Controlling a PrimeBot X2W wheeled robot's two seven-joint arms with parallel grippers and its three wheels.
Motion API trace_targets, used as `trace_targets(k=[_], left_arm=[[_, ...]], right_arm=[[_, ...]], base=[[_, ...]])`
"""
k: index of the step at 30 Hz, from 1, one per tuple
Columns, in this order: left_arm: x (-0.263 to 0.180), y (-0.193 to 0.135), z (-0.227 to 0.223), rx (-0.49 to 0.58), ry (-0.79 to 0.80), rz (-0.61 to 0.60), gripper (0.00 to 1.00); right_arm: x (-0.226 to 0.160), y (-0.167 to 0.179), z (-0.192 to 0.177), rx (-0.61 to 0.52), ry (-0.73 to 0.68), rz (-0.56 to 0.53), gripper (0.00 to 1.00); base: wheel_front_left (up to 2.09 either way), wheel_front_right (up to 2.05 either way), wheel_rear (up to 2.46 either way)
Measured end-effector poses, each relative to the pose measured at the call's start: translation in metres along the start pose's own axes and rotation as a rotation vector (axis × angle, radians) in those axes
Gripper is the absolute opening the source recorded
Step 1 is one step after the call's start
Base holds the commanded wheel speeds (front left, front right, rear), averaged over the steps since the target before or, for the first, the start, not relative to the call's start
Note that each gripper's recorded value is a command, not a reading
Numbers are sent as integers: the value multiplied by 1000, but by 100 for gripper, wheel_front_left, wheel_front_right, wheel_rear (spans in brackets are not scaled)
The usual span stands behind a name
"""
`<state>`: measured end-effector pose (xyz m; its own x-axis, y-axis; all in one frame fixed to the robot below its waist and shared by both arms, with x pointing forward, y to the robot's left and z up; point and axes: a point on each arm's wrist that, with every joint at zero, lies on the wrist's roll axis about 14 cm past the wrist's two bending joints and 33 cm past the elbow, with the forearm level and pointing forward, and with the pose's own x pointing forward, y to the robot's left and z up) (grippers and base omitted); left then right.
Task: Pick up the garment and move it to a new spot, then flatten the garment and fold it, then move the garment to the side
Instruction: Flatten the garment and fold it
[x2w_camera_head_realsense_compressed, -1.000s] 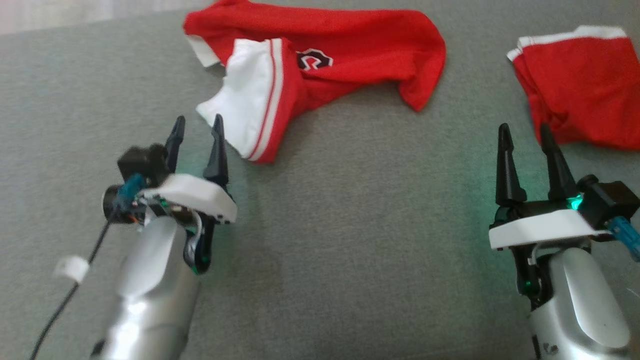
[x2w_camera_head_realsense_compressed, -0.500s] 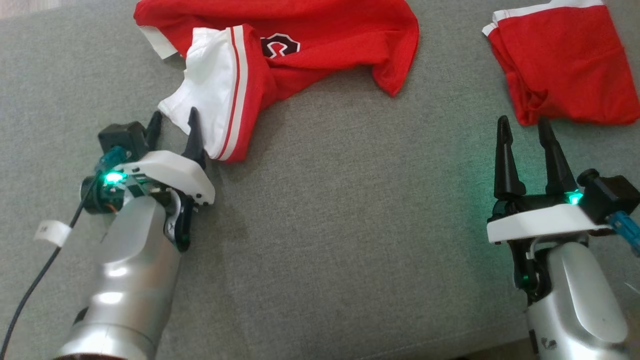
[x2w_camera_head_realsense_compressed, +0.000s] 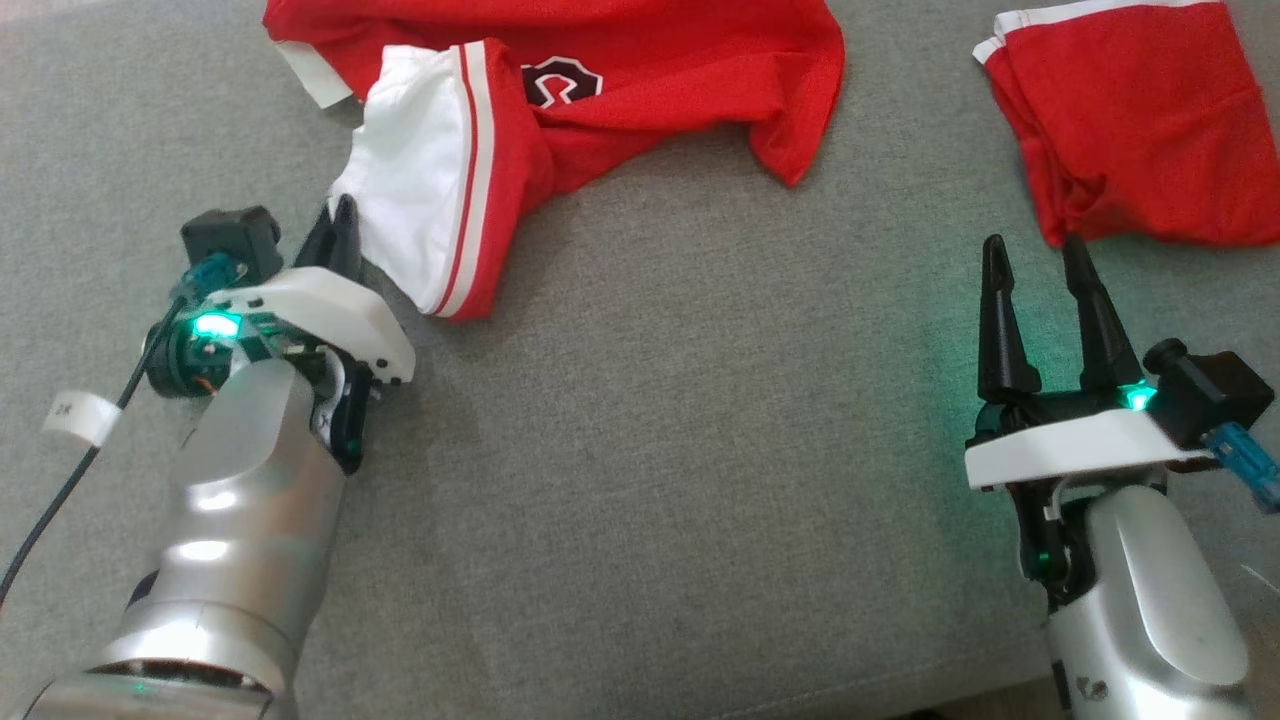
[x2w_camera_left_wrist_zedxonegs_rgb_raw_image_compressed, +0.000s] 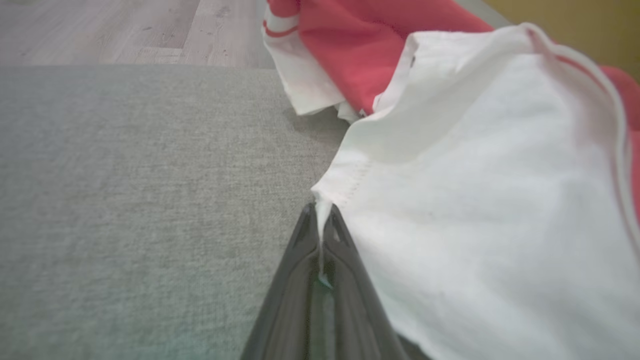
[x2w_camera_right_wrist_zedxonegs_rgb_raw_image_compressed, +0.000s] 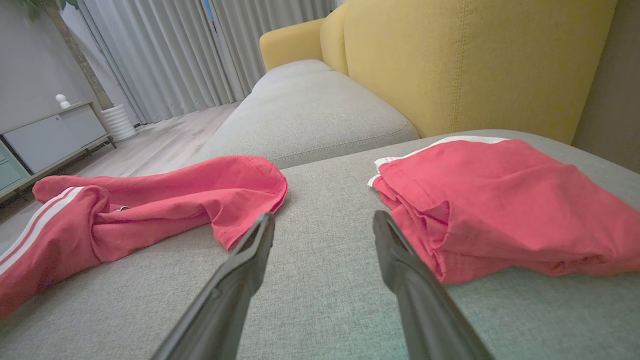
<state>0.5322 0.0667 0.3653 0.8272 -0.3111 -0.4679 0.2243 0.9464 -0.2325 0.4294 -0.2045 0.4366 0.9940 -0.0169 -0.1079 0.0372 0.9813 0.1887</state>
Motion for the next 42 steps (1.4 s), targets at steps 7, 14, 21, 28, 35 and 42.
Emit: trace_targets(k=[7, 14, 21, 28, 35, 42], left_arm=[[-9, -2, 28, -7, -140, -16, 0], [-43, -15, 104, 16, -422, -76, 0], [-110, -8, 138, 118, -630, -71, 0], [-153, -5, 150, 146, -732, -54, 0], [-166, -2, 140, 212, -718, -43, 0], [-167, -3, 125, 229, -681, -50, 0]], right_arm=[[2, 5, 5, 3, -16, 13, 100], [6, 24, 4, -7, -11, 65, 100], [9, 49, -9, -39, 62, 137, 100], [21, 72, -33, -119, 192, 206, 100], [43, 82, -49, -8, 296, 194, 100], [55, 87, -68, 153, 379, 156, 100]], base=[[0, 0, 0], [0, 0, 0], [0, 0, 0], [0, 0, 0], [0, 0, 0], [0, 0, 0]])
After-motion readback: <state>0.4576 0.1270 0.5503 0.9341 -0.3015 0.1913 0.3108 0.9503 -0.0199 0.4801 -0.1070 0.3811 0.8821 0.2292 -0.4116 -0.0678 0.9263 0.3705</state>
